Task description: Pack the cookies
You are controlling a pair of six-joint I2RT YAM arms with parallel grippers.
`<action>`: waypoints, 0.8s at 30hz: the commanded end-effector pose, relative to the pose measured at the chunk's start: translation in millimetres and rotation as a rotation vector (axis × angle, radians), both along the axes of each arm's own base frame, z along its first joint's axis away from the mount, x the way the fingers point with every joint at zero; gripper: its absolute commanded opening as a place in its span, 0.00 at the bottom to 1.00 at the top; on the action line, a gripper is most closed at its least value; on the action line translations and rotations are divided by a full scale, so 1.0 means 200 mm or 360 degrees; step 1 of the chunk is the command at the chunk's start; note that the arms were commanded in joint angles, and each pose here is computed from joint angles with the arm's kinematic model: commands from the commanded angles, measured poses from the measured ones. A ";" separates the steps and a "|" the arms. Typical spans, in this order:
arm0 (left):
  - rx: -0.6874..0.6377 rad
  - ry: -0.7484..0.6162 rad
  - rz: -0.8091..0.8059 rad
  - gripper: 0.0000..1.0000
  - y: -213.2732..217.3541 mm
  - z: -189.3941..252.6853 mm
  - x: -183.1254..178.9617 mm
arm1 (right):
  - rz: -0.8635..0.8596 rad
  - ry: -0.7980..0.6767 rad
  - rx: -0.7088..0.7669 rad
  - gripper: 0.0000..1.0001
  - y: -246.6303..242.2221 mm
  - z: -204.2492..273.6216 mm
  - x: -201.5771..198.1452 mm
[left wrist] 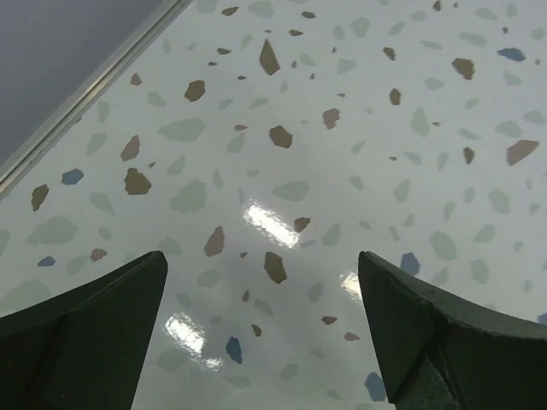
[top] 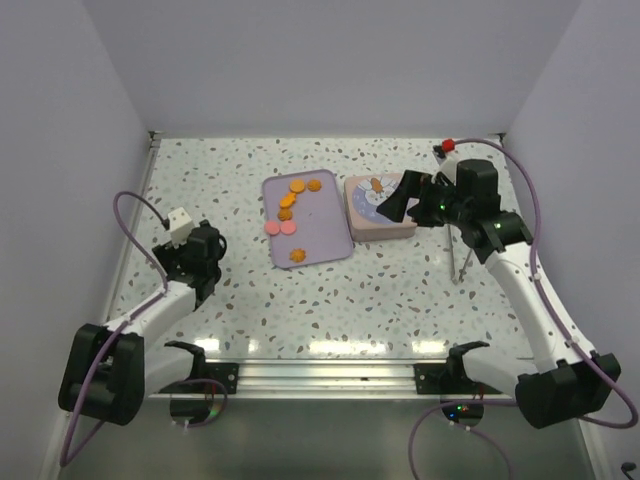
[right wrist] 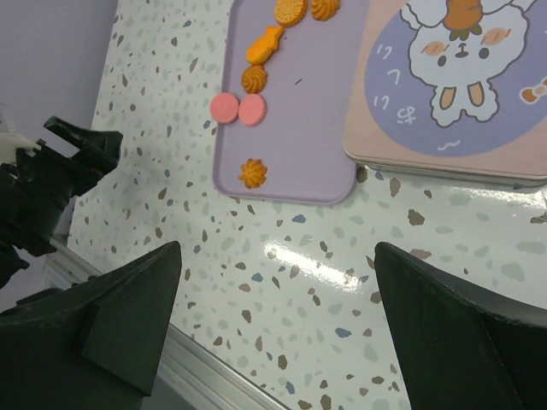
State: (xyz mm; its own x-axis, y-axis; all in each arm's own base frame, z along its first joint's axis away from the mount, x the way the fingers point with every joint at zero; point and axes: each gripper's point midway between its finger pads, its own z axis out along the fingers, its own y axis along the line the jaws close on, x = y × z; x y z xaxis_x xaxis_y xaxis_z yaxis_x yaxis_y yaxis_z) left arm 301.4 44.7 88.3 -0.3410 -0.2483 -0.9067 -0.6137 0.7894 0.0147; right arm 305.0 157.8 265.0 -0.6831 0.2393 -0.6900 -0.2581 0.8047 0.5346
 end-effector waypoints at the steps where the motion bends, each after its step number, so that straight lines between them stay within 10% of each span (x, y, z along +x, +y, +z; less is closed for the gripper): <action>1: 0.0055 -0.0355 0.0163 1.00 0.11 0.17 0.08 | -0.0064 -0.0206 -0.0025 0.99 -0.05 0.12 -0.01; 14: 0.0443 -0.0320 -0.0478 1.00 -0.04 0.09 0.36 | -0.0217 -0.0275 -0.0152 0.99 -0.17 0.09 -0.04; 24: 0.0364 -0.0460 -0.0659 1.00 -0.13 0.12 0.42 | -0.0366 -0.0279 -0.0199 0.99 -0.25 0.07 -0.01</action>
